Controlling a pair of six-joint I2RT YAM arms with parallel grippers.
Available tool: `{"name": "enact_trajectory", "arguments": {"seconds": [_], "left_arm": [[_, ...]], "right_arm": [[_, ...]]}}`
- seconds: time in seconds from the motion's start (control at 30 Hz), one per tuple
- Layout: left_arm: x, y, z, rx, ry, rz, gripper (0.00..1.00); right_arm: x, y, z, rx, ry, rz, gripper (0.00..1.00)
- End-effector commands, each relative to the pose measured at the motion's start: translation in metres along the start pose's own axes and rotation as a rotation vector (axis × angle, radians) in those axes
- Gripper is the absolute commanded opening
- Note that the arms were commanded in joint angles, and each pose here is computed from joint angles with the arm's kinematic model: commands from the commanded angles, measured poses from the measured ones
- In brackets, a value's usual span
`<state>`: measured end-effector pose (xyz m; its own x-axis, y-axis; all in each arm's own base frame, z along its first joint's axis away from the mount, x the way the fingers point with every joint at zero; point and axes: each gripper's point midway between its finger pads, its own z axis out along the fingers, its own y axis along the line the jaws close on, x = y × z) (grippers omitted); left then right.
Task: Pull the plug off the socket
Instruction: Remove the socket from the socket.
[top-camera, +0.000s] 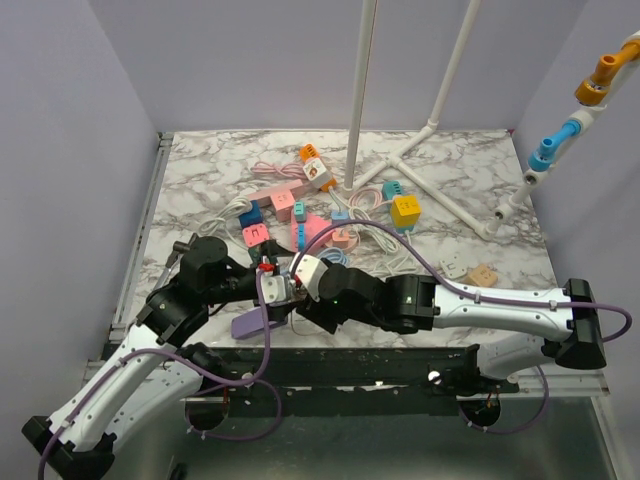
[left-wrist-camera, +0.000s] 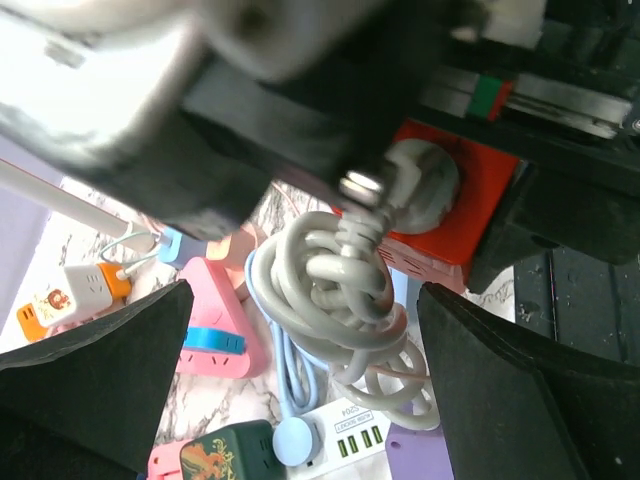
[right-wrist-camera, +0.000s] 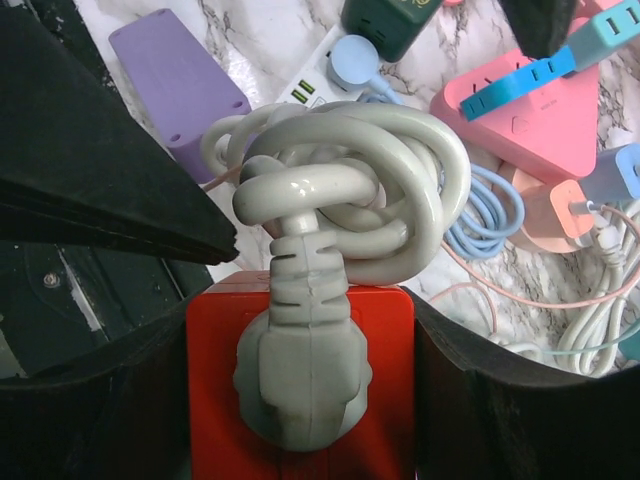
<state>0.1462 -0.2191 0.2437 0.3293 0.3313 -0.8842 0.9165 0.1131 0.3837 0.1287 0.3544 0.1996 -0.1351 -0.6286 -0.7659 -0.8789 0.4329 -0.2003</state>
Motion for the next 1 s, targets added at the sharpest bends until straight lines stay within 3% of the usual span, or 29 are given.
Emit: {"name": "enact_trajectory", "arguments": {"seconds": [0.0, 0.13, 0.27, 0.37, 0.43, 0.47, 0.6, 0.73, 0.8, 0.83, 0.97], "left_arm": [[-0.013, -0.008, 0.002, 0.062, -0.059, 0.0, 0.97], [-0.015, -0.028, 0.002, 0.177, -0.074, -0.019, 0.94], [-0.011, -0.037, 0.003, 0.233, -0.067, -0.031, 0.83], [-0.006, -0.035, 0.006, 0.237, -0.048, -0.039, 0.66], [-0.008, -0.029, 0.01, 0.218, -0.049, -0.048, 0.46], [-0.009, -0.024, 0.011, 0.199, -0.051, -0.052, 0.33], [-0.012, -0.012, 0.012, 0.148, -0.046, -0.042, 0.08], [-0.011, 0.002, 0.013, 0.078, -0.031, -0.025, 0.0], [-0.014, 0.01, 0.013, 0.047, -0.031, -0.02, 0.0], [-0.016, 0.013, 0.013, 0.035, -0.034, -0.016, 0.0], [-0.027, 0.025, 0.01, -0.011, -0.04, -0.004, 0.0]], "right_arm": [[-0.039, 0.009, -0.008, -0.037, -0.122, -0.002, 0.01], [-0.053, 0.011, -0.006, -0.04, -0.161, -0.002, 0.01], [-0.064, 0.009, -0.004, -0.027, -0.201, 0.005, 0.03], [-0.073, 0.008, -0.005, -0.021, -0.244, 0.021, 0.07], [-0.074, 0.007, -0.004, -0.011, -0.249, 0.025, 0.11], [-0.075, 0.006, -0.004, -0.004, -0.25, 0.027, 0.14], [-0.076, -0.004, -0.009, 0.045, -0.268, 0.057, 0.29], [-0.077, -0.017, -0.023, 0.094, -0.322, 0.106, 0.62], [-0.075, -0.021, -0.029, 0.103, -0.338, 0.156, 0.91], [-0.073, -0.024, -0.031, 0.115, -0.345, 0.173, 1.0], [-0.069, -0.033, -0.051, 0.127, -0.394, 0.245, 1.0]]}}
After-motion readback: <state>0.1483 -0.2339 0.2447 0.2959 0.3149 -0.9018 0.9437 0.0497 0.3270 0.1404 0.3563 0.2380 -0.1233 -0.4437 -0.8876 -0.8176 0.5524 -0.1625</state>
